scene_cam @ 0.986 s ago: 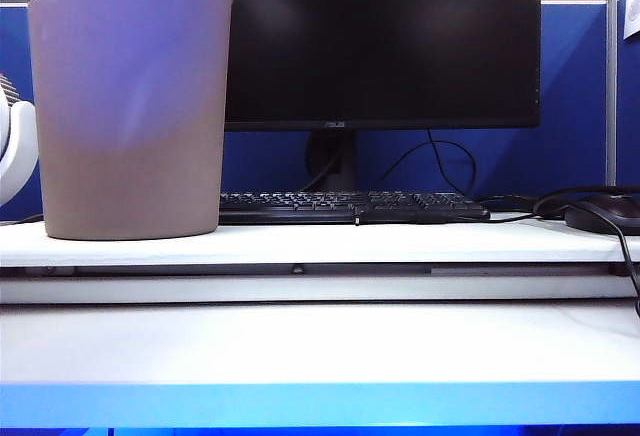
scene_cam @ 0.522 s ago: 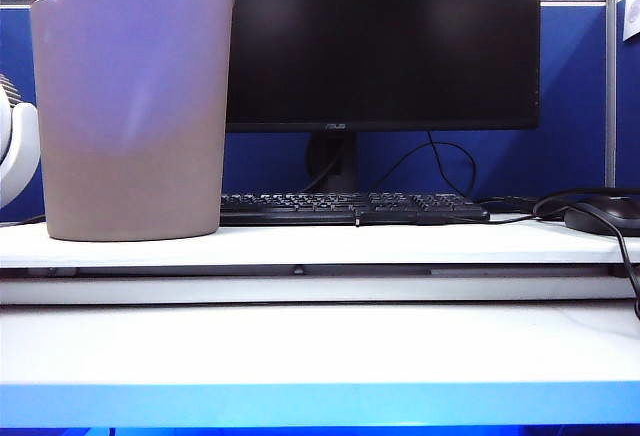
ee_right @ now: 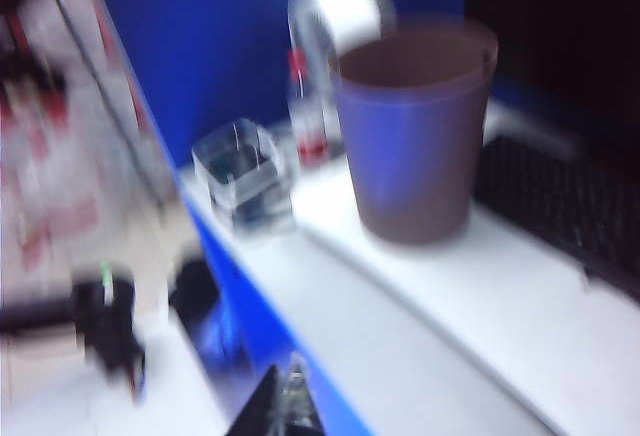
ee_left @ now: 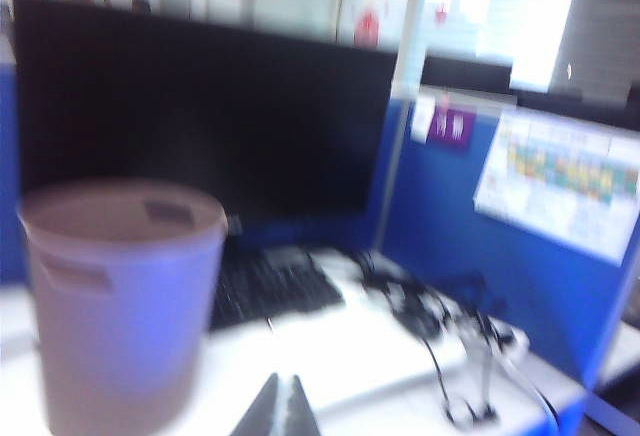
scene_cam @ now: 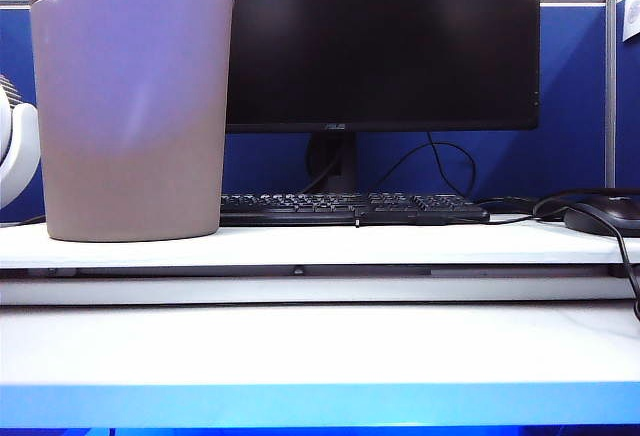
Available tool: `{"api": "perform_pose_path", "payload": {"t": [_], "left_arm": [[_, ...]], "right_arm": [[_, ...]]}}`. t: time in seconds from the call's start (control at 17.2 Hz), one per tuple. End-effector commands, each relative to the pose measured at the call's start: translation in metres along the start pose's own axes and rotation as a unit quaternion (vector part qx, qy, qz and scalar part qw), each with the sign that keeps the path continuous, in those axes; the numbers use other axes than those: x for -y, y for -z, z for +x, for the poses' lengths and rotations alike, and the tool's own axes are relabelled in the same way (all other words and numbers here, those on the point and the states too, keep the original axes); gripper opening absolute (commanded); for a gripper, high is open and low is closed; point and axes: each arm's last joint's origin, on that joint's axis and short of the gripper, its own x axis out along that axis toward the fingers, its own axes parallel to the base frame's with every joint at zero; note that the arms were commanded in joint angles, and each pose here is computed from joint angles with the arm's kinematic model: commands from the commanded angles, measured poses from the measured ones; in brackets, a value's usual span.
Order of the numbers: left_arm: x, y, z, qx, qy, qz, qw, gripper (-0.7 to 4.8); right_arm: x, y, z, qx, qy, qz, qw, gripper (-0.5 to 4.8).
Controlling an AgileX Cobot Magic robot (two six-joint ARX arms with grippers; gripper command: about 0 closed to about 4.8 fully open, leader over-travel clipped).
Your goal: Pick up all paper balls from the table and place them in the pink trash can.
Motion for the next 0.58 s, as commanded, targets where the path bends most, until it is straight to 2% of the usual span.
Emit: {"api": "perform_pose_path", "payload": {"t": [0.06,0.29,0.46,0.58], "left_arm": [[-0.007,0.024,0.026,-0.002,0.044,-0.031,0.999,-0.06],[-0.02,0.055,0.073,0.002,0.114,-0.04,0.993,-0.06],[-0.032,0.082,0.108,0.022,0.135,-0.03,0.99,-0.06],[-0.04,0.105,0.128,0.033,0.135,-0.031,0.99,-0.06]], "right_arm": [[0.004,0.032,0.0,0.086,-0.011,0.025,0.996,-0.02],[0.017,0.088,0.027,0.159,-0.008,0.013,0.987,-0.02],[0.033,0.125,0.064,0.192,0.027,0.012,0.981,-0.02],[0.044,0.145,0.089,0.208,0.069,-0.004,0.976,-0.02]]}}
